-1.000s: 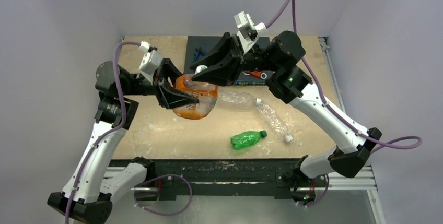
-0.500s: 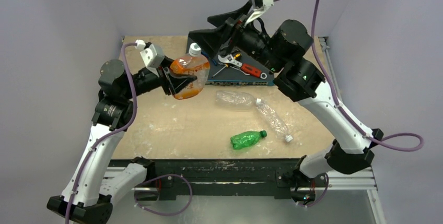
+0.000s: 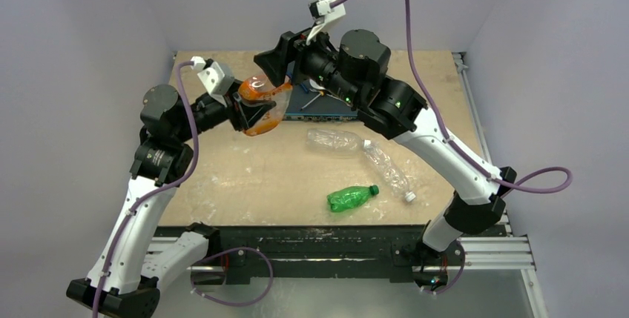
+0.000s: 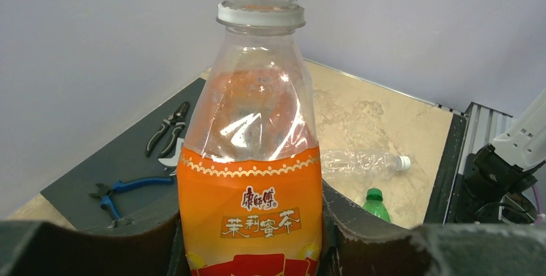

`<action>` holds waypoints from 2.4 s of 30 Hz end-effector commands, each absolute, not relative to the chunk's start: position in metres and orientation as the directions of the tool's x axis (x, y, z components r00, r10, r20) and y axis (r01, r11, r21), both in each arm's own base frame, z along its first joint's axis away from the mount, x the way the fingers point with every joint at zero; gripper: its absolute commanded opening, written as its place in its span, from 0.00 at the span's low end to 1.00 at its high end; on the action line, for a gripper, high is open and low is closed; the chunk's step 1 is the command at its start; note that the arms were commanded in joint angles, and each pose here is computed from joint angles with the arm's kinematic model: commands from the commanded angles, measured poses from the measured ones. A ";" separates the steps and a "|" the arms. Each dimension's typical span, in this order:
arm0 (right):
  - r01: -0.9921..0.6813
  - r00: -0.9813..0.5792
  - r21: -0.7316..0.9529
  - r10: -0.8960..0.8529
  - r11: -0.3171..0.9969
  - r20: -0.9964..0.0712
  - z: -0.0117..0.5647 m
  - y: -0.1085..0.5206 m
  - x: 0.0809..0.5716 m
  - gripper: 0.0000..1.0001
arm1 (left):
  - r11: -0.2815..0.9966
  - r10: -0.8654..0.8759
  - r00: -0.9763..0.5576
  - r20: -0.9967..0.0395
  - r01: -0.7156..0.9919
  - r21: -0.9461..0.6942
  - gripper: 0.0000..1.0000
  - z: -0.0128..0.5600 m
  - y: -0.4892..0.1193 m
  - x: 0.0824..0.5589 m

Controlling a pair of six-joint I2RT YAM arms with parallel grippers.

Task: Unscrew the bottle caps
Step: Unscrew the bottle cap from the plastic bottle, then place the bottle cap at the center of the board.

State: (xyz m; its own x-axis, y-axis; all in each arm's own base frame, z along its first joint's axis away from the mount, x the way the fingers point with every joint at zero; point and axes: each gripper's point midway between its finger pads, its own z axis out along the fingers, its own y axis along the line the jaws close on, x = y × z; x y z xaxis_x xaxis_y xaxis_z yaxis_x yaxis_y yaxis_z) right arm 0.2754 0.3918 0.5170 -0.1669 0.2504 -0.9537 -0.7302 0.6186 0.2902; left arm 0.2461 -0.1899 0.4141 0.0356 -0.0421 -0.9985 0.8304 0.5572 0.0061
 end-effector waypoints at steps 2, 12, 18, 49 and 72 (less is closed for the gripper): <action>-0.730 -0.140 0.309 0.310 0.609 -0.940 0.541 0.382 0.272 0.63 | 0.596 -0.042 0.112 -0.993 0.800 0.065 0.00 0.431 -0.182 0.247; -0.737 -0.166 0.317 0.295 0.597 -0.941 0.531 0.390 0.272 0.49 | 0.600 -0.048 0.111 -0.993 0.798 0.060 0.00 0.432 -0.181 0.247; -0.744 -0.176 0.314 0.280 0.590 -0.944 0.527 0.392 0.270 0.36 | 0.601 -0.048 0.110 -0.993 0.797 0.059 0.00 0.431 -0.181 0.247; -0.987 0.043 -0.086 0.287 -0.138 -0.957 0.560 0.355 0.125 0.00 | 0.000 -0.109 -0.179 -0.978 0.984 -0.180 0.00 0.447 -0.222 0.149; 0.342 -0.252 0.298 0.392 0.891 -0.884 0.250 0.069 0.423 0.00 | 0.150 0.038 0.070 -0.997 0.986 0.075 0.00 0.392 -0.209 0.162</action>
State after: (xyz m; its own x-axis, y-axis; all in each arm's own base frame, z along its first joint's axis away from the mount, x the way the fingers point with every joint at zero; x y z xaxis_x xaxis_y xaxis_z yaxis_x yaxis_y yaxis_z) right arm 0.4246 0.1291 0.2756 -0.3597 0.2697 -0.8932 0.0335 0.9604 0.2765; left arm 0.1586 -0.2118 0.3890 -0.0129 0.0290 -0.9995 0.9907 0.1360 -0.0088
